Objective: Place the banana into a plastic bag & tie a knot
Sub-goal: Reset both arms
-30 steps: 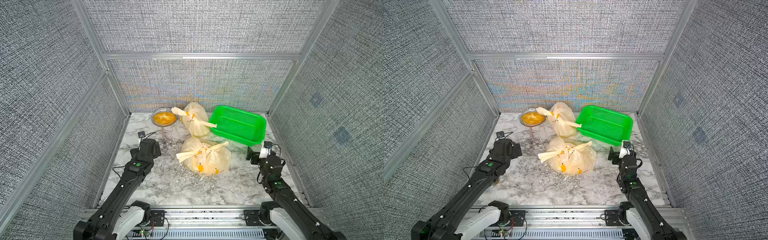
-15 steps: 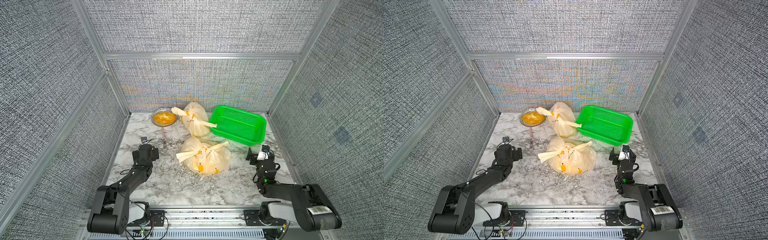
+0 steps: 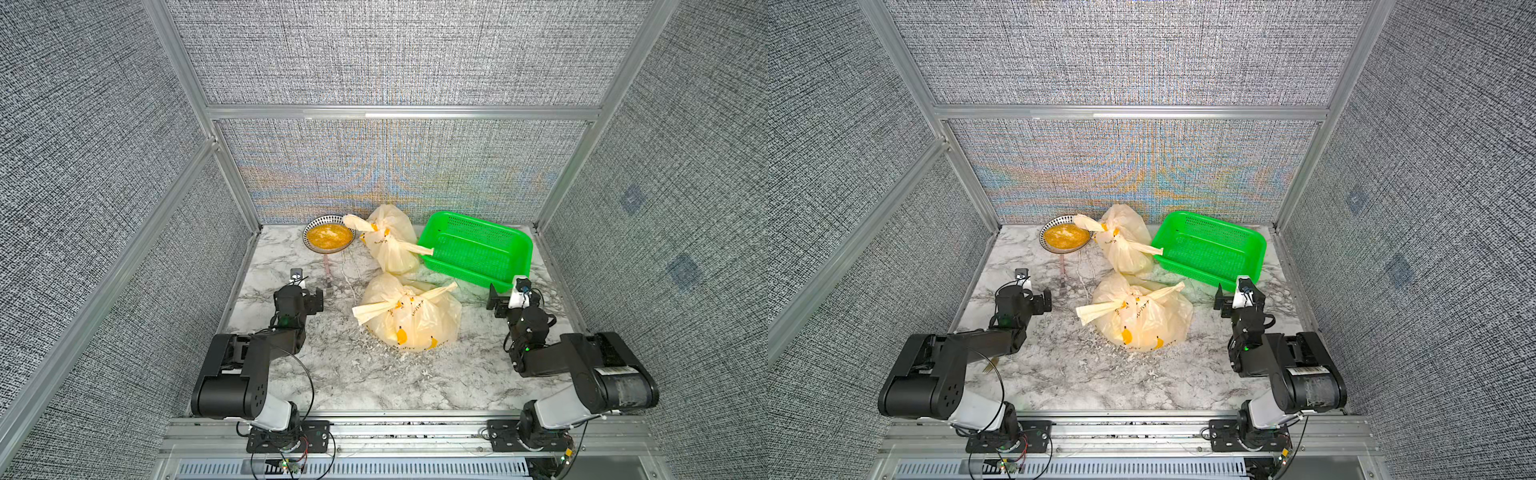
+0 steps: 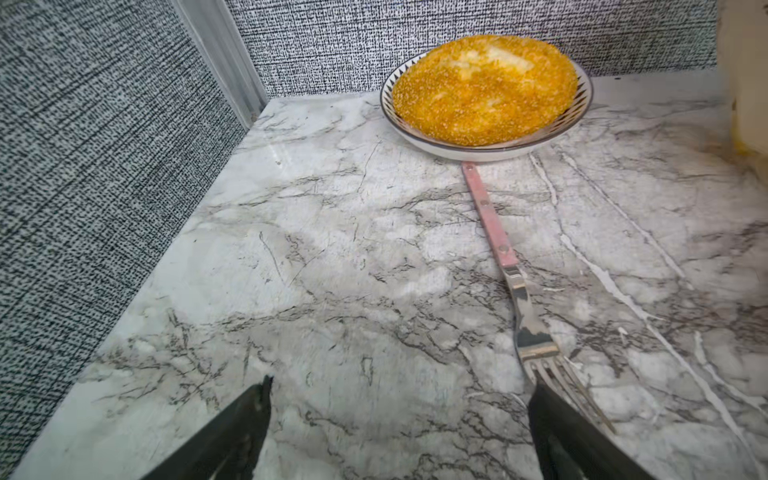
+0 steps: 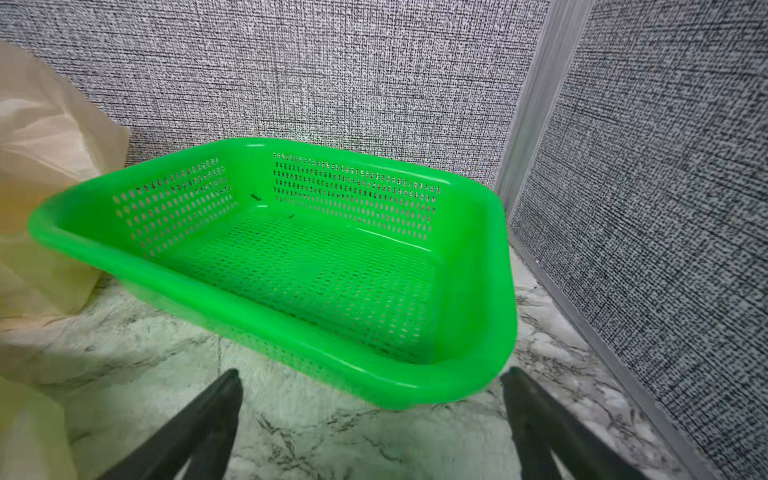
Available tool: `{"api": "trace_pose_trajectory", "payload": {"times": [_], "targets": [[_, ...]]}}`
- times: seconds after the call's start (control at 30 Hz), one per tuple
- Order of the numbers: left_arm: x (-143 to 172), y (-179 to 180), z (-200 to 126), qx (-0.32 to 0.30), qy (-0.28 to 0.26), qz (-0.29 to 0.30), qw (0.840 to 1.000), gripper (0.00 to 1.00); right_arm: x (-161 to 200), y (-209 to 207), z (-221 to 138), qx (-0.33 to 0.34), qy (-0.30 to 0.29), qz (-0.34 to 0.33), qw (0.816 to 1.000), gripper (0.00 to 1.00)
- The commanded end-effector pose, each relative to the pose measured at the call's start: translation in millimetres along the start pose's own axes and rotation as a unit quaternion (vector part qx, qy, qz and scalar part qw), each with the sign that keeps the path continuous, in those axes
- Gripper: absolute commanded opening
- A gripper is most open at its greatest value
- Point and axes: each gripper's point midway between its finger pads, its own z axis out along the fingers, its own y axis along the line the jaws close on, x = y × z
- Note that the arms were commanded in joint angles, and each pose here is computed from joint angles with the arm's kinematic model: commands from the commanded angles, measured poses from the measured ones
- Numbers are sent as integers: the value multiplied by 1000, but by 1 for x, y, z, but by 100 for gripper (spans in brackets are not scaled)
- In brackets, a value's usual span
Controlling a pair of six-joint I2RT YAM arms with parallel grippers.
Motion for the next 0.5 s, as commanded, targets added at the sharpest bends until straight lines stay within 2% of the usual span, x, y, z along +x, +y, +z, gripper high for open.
{"api": "trace_pose_trajectory", "payload": {"times": [0.0,0.47], "targets": [[-12,-5,-1,17,-23,6,1000,99,5,4,-1,-12,10,4,1000,98],[-12,-6,-2,18,-24,6,1000,99,7,5,2,-15,15,5,1000,98]]}}
